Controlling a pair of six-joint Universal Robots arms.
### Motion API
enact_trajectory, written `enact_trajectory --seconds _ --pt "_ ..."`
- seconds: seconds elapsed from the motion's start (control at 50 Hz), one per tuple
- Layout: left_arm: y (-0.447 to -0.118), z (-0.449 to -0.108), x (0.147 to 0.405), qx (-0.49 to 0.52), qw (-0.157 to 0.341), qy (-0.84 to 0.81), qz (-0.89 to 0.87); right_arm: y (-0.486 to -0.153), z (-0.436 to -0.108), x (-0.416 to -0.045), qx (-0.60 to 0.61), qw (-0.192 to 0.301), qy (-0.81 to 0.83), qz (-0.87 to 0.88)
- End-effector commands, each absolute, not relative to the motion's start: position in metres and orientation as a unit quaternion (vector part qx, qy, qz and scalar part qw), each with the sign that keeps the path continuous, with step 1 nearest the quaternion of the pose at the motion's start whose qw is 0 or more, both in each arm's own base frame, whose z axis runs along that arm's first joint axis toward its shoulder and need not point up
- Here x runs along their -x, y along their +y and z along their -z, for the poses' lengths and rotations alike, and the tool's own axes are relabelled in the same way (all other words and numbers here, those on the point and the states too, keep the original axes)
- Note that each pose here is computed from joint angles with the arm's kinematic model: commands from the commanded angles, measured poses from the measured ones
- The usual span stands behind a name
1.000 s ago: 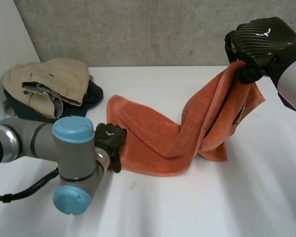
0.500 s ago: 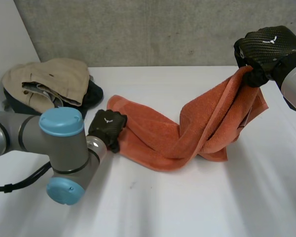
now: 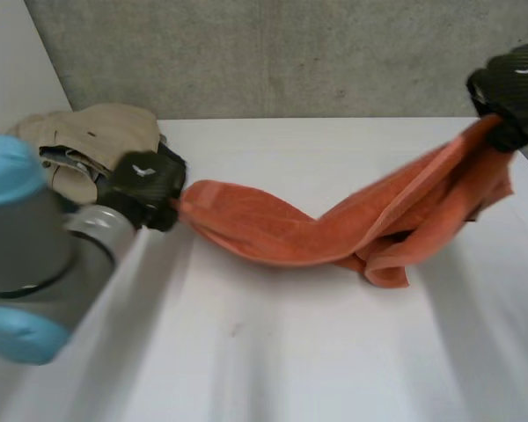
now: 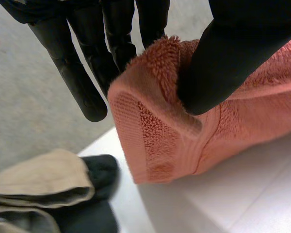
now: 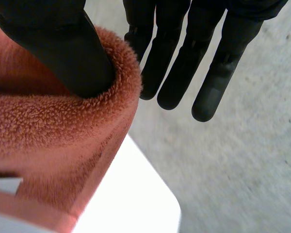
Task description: Fold the laundry.
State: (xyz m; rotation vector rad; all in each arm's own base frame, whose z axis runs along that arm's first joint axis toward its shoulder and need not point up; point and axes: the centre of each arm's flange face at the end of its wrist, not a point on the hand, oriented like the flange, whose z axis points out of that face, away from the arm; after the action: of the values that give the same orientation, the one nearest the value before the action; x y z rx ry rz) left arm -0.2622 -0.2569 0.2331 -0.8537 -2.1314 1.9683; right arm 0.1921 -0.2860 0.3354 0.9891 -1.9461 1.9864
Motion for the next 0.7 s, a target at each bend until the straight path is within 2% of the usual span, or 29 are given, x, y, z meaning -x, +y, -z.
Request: enact_trajectory --seconds 0.02,0.14,0.18,0.22,0.24,0.32,0.36,0.38,0.42,0.48,0.52,0.54,0.62,0.7 --pt "-0.220 -0.274 0.227 0.304 0.052 -0.698 -0.647 -0.287 -0.306 -0.158 -0.441 0.178 -0.687 -0.550" --pt "-0.216 -0.245 0.215 0.340 0.050 -0.761 -0.550 -0.288 -0.251 -0.159 -0.505 0.153 -0.715 -0.459" --pt "-0.225 -0.228 0.215 0.347 0.049 -0.780 -0.518 -0.295 -0.229 -0.165 -0.518 0.140 -0.717 -0.444" --pt "-0.238 -0.218 0.218 0.348 0.047 -0.784 -0.512 -0.307 -0.210 -0.172 -0.523 0.138 -0.714 -0.445" --pt "-0.254 -0.208 0.222 0.347 0.043 -0.784 -0.513 -0.313 -0.206 -0.173 -0.520 0.142 -0.713 -0.449" --pt "-0.301 -0.205 0.239 0.340 0.028 -0.752 -0.564 -0.349 -0.202 -0.187 -0.492 0.177 -0.689 -0.502" --pt "-0.324 -0.214 0.247 0.330 0.016 -0.727 -0.602 -0.369 -0.212 -0.192 -0.468 0.199 -0.671 -0.540" --pt "-0.348 -0.229 0.252 0.311 0.003 -0.698 -0.645 -0.388 -0.227 -0.197 -0.437 0.219 -0.651 -0.581" --pt "-0.368 -0.249 0.254 0.288 -0.008 -0.665 -0.689 -0.407 -0.248 -0.199 -0.402 0.238 -0.622 -0.628" --pt "-0.396 -0.305 0.256 0.236 -0.024 -0.578 -0.781 -0.435 -0.300 -0.198 -0.320 0.265 -0.545 -0.729" --pt "-0.404 -0.330 0.253 0.209 -0.023 -0.534 -0.819 -0.443 -0.323 -0.195 -0.281 0.268 -0.504 -0.772" --pt "-0.407 -0.354 0.251 0.182 -0.015 -0.490 -0.853 -0.447 -0.347 -0.191 -0.240 0.266 -0.452 -0.817" --pt "-0.407 -0.389 0.247 0.141 0.016 -0.419 -0.897 -0.443 -0.384 -0.185 -0.174 0.243 -0.359 -0.884" --pt "-0.403 -0.381 0.246 0.148 0.033 -0.447 -0.881 -0.437 -0.377 -0.187 -0.187 0.219 -0.352 -0.891"
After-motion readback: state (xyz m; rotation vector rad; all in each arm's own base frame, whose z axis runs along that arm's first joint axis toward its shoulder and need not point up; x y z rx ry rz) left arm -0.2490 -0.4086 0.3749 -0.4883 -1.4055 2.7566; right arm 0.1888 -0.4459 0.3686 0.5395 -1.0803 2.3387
